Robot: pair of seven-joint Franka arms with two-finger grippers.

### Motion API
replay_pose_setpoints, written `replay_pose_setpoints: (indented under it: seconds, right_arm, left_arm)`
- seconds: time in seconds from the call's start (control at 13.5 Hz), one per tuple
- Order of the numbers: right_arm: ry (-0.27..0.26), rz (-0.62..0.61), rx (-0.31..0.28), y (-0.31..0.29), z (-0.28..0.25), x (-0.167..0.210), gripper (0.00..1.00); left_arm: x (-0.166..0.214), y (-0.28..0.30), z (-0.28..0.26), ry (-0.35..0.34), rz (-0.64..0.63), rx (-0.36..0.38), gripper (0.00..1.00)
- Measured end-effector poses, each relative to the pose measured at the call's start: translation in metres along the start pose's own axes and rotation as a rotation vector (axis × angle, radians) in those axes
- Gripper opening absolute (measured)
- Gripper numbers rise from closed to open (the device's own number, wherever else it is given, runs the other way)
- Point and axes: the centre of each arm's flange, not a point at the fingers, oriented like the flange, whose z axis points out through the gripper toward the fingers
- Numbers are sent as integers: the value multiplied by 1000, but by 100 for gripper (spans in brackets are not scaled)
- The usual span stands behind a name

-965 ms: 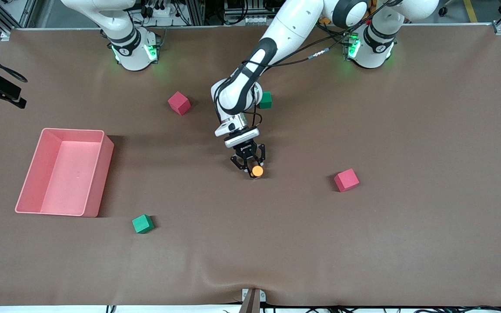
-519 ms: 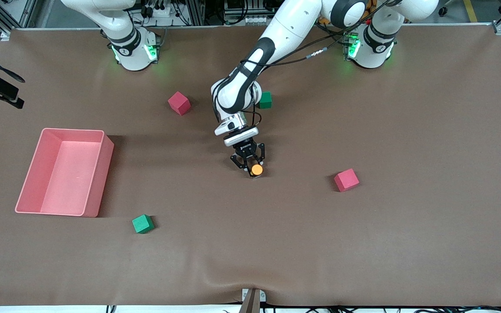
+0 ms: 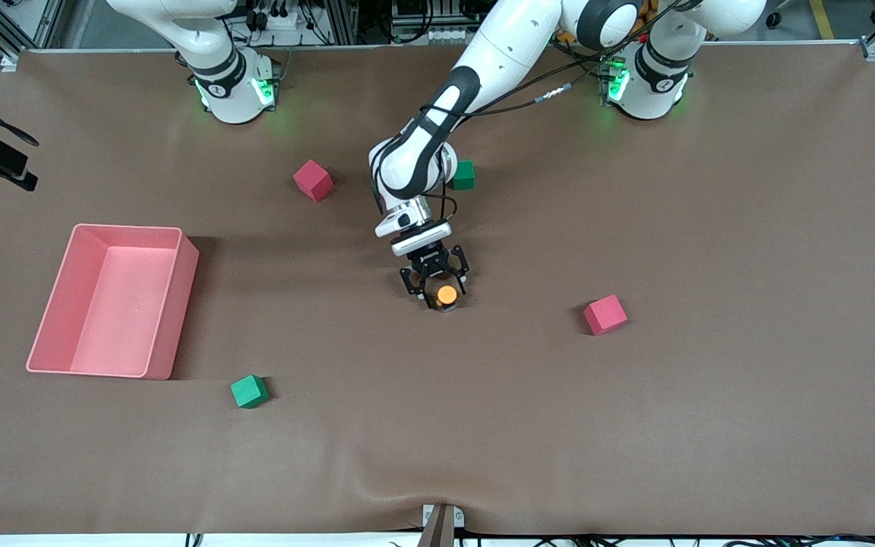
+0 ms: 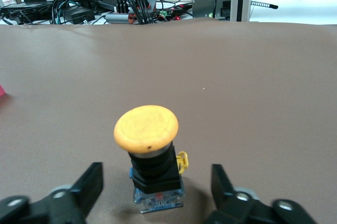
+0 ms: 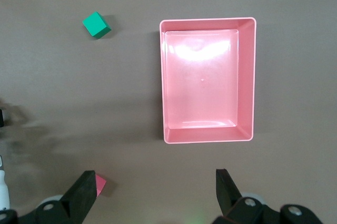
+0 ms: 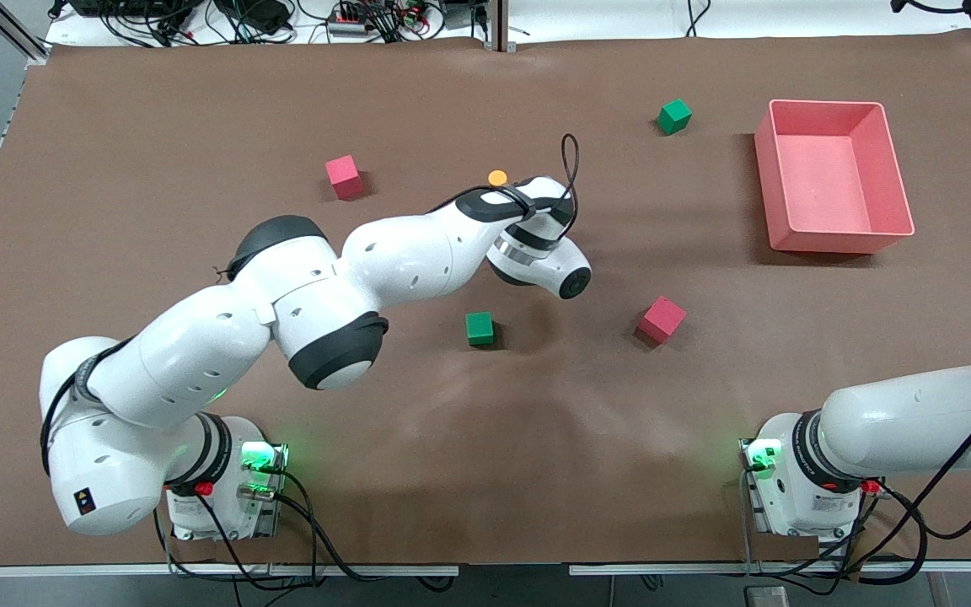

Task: Place and upright button with both arms
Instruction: 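Turn the held button upright with the left gripper and set it down, then open the left gripper and lift it off the upright button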

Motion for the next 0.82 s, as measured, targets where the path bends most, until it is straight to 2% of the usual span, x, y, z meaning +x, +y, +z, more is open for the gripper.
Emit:
replay_pose_setpoints:
  seconds: [0.07,0.22,0.52,0.82]
  right_arm:
    - [-1,0,0,0,1,0,100]
    - [-2,1,0,1,1,1,100]
    - [-6,2,0,1,3,2,100]
    - [-5,2,-1,1,4,3,100]
  left_arm:
    - [2,2,-2,1,2,-4,100]
    - [9,5,-7,5,4,-4,100]
    - [27,7,-33,-16,56,66,100]
    - [56,12,-86,-131,90,107,100]
